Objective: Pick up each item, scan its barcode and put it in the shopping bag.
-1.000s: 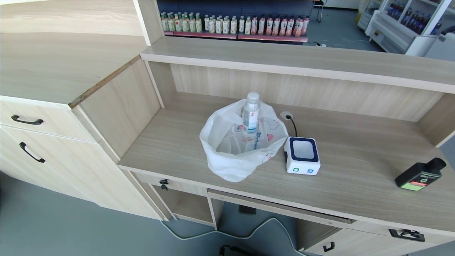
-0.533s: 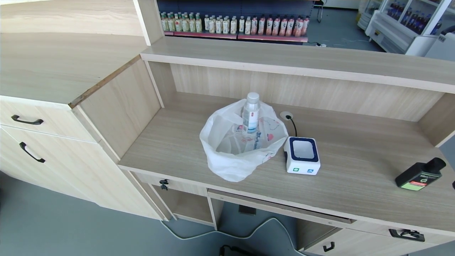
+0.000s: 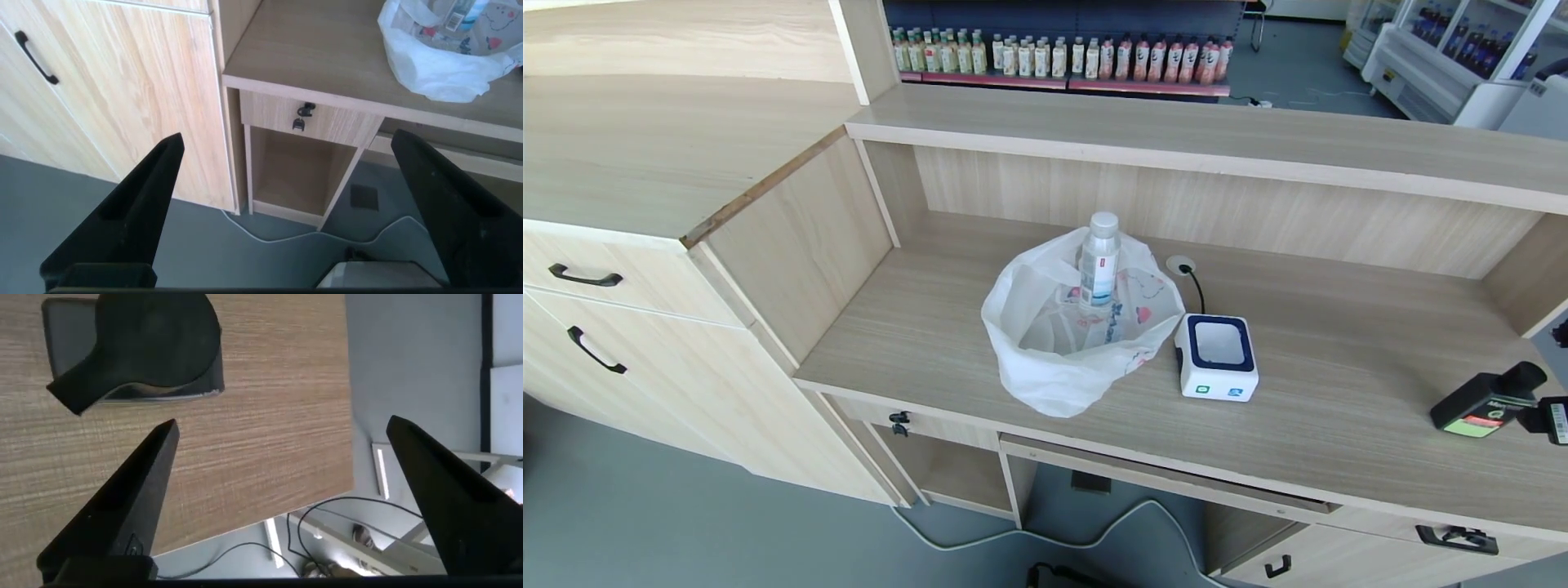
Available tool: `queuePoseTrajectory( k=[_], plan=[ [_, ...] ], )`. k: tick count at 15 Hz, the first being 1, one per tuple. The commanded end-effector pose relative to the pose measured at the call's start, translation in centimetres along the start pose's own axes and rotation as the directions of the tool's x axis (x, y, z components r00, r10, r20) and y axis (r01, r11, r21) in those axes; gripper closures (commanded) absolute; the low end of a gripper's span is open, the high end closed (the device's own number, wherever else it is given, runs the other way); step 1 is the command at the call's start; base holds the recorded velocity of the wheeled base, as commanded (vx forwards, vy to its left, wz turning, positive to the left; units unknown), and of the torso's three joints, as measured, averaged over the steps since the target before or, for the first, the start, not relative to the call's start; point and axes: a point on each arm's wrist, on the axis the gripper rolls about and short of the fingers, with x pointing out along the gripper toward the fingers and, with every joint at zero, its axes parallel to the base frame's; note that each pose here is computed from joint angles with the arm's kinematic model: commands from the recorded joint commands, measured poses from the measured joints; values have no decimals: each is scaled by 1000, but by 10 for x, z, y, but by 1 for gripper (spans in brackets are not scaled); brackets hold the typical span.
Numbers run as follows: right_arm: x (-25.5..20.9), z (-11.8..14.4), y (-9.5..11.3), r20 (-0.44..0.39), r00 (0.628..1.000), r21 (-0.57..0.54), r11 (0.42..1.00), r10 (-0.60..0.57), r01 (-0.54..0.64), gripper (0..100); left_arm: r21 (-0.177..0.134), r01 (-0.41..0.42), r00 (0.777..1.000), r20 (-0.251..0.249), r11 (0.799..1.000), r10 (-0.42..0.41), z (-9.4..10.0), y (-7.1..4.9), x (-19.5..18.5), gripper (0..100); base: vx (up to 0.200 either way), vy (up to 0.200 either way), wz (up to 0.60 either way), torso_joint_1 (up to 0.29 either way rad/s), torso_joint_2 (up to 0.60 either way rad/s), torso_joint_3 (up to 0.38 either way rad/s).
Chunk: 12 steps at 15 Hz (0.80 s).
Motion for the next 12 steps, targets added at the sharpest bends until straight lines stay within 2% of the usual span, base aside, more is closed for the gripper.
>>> queuePoseTrajectory(
  k=[1,12],
  plan=[
    [3,3,8,9,1000,6,1000,20,-20,0,-1,0,1000,1,1000,0,0,0,0,0,0,0,0,0,0,0],
    [15,11,35,60,994,23,996,90,-92,0,-1,0,1000,1,1000,0,0,0,0,0,0,0,0,0,0,0]
  ],
)
